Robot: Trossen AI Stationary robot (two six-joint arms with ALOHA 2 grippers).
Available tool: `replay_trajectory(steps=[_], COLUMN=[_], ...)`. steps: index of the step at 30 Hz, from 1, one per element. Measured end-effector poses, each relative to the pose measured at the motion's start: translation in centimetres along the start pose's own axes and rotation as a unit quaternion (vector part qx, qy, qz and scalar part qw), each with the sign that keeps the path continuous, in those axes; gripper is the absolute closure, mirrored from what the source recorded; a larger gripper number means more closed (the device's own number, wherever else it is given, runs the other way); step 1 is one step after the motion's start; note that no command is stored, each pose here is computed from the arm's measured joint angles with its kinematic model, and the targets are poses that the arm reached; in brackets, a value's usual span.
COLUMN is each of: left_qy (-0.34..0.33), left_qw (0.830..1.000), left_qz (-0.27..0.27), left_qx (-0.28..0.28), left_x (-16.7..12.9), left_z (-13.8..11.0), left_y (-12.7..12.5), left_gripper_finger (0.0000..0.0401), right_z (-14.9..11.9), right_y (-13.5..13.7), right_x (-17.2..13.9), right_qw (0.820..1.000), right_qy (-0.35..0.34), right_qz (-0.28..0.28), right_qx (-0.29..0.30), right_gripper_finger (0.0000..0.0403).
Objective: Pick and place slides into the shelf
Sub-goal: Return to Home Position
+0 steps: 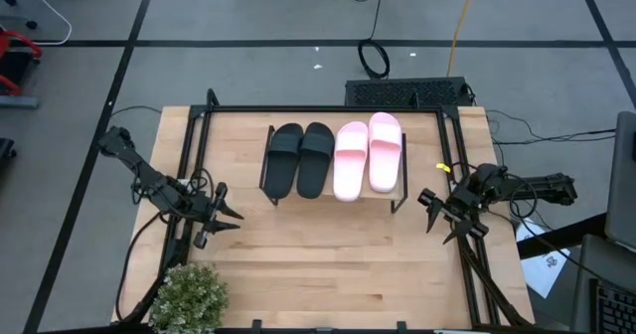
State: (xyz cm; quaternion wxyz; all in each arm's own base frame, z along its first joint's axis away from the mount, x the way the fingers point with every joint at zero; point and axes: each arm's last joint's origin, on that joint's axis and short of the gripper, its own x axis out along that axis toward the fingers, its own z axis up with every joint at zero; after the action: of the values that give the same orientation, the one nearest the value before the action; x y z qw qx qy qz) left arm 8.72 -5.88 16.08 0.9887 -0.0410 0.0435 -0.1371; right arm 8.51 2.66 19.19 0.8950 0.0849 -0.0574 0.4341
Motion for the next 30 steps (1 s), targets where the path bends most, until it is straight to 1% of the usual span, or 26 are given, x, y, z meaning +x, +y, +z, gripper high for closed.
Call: replay_trajectory(steps=[10, 30], left_qy=[0.001, 0.002], left_qw=[0.999, 0.999], left_qz=[0.0, 0.001], left_qx=[-0.042, -0.042], left_x=[0.0, 0.0], left_z=[-0.03, -0.04], left_y=[0.0, 0.01], left_gripper_finger=[0.0288, 0.0288], right_z=[0.0, 0.0], right_y=[0.0, 0.0], right_x=[0.0, 0.0], right_qw=[1.0, 1.0], right_qy=[0.0, 0.0], right_qz=[0.0, 0.0], right_qx=[0.017, 0.017], right_gripper_finger=[0.0197, 0.0197])
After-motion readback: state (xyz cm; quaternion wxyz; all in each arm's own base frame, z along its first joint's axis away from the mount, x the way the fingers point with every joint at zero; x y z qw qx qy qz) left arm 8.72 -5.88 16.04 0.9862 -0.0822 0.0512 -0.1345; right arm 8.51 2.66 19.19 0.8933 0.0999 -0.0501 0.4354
